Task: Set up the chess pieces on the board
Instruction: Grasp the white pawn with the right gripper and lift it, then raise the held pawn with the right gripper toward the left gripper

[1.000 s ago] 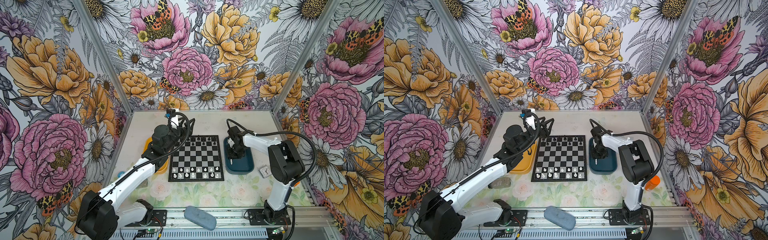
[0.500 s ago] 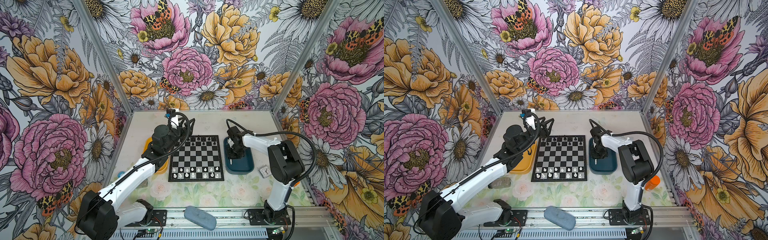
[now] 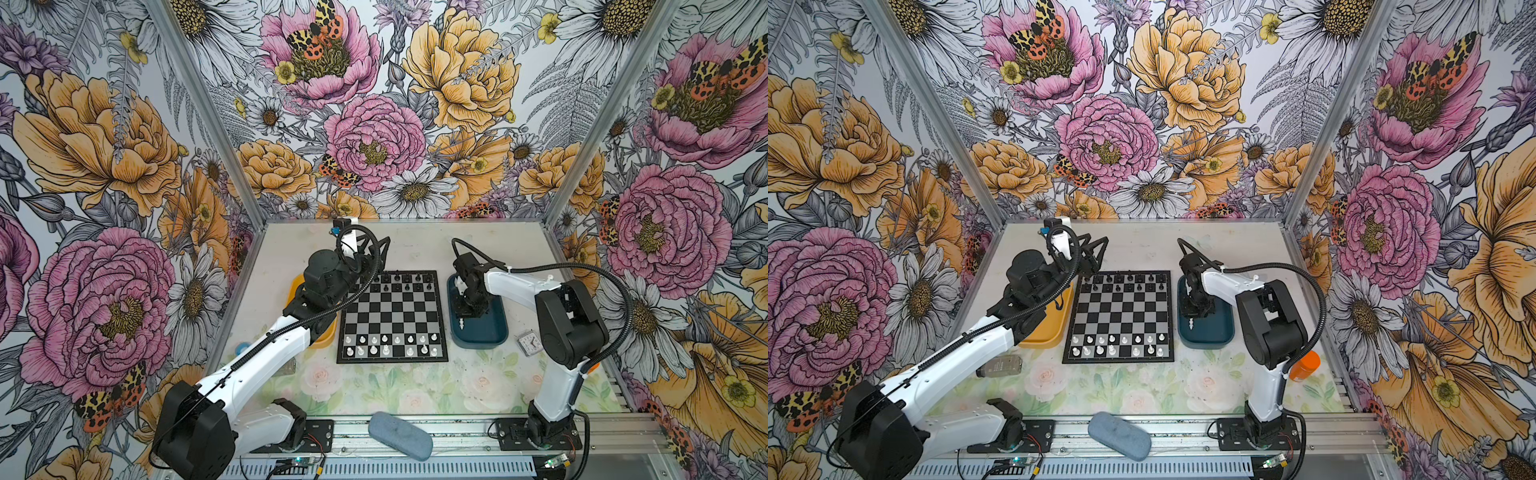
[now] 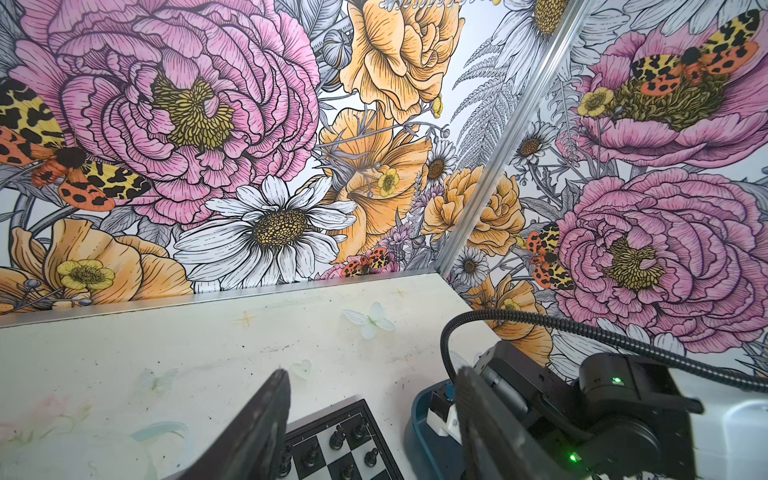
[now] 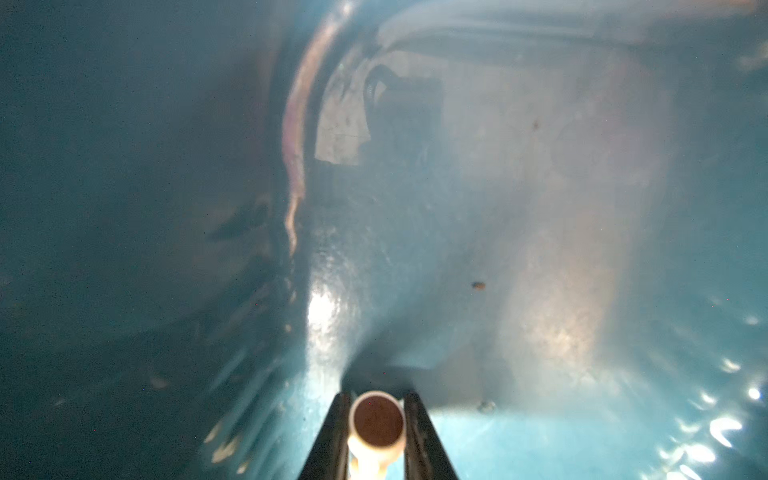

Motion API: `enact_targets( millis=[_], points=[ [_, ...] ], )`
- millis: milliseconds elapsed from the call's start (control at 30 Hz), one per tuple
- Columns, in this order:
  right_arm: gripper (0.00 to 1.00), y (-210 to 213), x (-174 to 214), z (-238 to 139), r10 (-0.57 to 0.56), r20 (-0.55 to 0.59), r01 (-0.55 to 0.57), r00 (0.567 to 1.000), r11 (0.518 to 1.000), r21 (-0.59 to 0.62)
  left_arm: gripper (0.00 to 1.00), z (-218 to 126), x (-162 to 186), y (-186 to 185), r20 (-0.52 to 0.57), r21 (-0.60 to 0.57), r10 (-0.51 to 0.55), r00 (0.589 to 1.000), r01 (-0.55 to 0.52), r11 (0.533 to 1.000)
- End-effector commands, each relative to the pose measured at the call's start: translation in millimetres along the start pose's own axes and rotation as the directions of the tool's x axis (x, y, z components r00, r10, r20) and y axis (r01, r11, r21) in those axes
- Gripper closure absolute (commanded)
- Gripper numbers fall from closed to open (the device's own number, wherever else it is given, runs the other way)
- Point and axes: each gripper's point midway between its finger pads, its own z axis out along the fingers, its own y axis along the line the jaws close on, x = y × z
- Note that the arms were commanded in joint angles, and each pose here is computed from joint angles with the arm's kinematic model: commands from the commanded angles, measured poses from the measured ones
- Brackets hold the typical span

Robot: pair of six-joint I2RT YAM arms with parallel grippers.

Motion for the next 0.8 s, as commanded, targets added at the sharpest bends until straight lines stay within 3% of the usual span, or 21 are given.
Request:
enact_targets(
  millis=[0,300,767],
  points=[
    [1.00,-1,-2,-4,-0.010,0.029,0.009,1.000,1.000,0.022,0.35,-1,-7,-3,0.015,0.022,-0.002,1.000,0.002,1.000],
    [1.00,-4,-9,-24,0.000,0.077,-0.002,0.997,1.000,0.024,0.35,-1,-7,-4,0.016,0.026,-0.003,1.000,0.002,1.000],
    [1.00,-12,-26,-80,0.104,0.232,-0.097,0.967,0.994,-0.043,0.35,-3,-10,-10,0.020,0.053,0.000,1.000,-0.002,0.999]
  ],
)
